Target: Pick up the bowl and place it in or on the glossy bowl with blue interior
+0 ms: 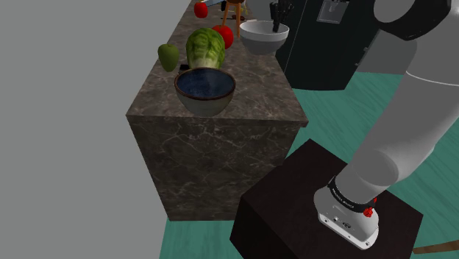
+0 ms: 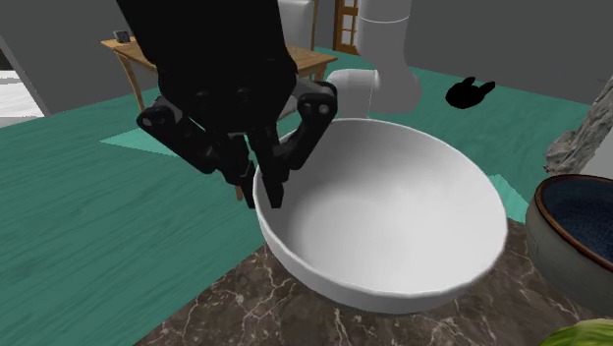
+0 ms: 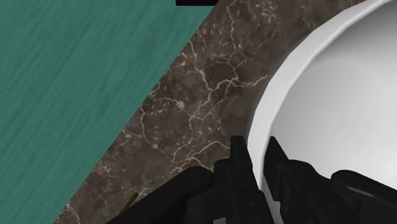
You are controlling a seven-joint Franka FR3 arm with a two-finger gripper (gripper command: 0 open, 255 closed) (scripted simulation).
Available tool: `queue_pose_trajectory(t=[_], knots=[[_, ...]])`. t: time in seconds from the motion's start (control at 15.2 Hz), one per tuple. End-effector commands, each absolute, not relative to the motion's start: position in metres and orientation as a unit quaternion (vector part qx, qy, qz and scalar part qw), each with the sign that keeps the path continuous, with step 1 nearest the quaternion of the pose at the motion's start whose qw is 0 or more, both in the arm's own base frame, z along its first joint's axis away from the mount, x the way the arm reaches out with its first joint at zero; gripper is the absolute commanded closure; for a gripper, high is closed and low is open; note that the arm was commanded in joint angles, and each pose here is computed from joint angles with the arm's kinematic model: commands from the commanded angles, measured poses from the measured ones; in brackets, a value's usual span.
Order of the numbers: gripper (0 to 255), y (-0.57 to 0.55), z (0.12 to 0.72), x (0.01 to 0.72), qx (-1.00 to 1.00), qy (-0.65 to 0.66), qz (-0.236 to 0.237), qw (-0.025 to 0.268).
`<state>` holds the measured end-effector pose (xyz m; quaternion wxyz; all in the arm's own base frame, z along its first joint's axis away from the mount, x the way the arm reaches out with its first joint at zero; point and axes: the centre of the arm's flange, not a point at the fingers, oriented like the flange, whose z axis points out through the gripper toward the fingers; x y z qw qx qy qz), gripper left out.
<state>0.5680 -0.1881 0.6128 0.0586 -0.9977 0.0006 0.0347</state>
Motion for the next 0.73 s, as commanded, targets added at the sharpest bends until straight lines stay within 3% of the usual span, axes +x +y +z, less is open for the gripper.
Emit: queue_pose_trajectory(t=[0.0,0.66], knots=[[255,-0.188,0.624,0.568,-0.998,0.001,0.035,0.059],[255,-0.175,0.670,0.566,-0.998,0.001,0.035,0.059]])
